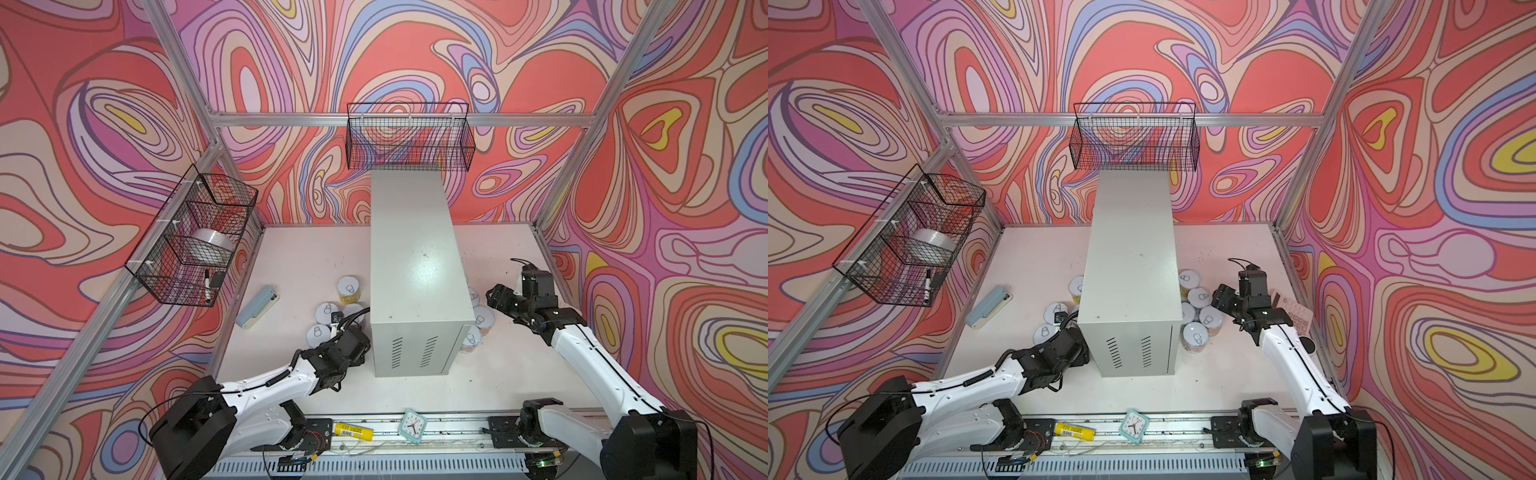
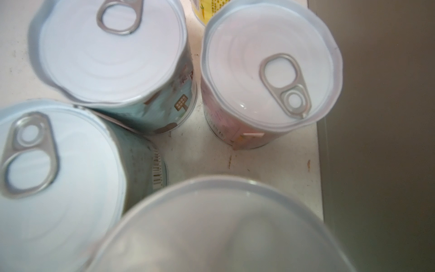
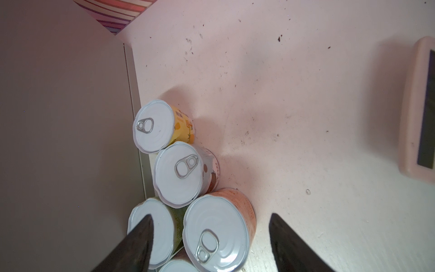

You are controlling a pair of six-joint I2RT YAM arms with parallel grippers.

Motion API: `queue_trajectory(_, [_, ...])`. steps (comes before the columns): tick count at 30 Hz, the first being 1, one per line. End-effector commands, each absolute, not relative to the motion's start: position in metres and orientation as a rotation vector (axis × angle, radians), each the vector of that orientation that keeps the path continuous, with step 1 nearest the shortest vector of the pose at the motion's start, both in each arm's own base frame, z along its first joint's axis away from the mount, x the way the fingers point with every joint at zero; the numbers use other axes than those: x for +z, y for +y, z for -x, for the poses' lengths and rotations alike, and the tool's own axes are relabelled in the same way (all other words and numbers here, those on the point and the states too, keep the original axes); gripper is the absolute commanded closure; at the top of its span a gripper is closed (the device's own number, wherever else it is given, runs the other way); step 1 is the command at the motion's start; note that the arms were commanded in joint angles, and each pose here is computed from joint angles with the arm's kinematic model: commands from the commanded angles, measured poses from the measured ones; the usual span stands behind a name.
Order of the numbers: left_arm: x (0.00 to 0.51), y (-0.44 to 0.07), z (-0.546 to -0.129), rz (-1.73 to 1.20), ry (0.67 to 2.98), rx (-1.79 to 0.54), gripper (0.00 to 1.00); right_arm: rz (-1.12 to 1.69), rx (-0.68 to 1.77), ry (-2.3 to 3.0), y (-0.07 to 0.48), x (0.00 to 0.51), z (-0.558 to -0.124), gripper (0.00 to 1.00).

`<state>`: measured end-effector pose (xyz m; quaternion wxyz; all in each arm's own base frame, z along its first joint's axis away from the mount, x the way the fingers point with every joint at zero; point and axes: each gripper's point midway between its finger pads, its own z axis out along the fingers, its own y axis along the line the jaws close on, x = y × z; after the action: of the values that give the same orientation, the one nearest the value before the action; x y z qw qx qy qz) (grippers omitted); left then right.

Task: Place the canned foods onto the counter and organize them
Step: 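Lower the left gripper onto the large white-lidded orange-green can and close it, then lift the can with the left gripper over the cabinet top while the right arm approaches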

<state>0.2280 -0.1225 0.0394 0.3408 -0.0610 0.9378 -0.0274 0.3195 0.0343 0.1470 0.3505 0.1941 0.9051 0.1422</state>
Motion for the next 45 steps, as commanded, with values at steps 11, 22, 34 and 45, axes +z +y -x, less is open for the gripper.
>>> queue_trajectory(11, [0.144,-0.112,-0.222,0.12,2.356,-0.028,1.0,-0.493,0.367,2.374,0.037,0.147,-0.319,0.22])
queue_trajectory(22, [0.292,-0.075,-0.229,0.111,2.226,0.162,1.0,-0.492,0.352,2.312,0.034,0.201,-0.336,0.21])
queue_trajectory(34, [0.456,-0.15,-0.285,-0.141,2.035,-0.027,1.0,-0.444,0.186,2.23,0.013,0.274,-0.346,0.2])
queue_trajectory(45, [0.461,-0.242,-0.332,-0.325,2.066,-0.183,1.0,-0.402,0.199,2.088,0.013,0.355,-0.355,0.2])
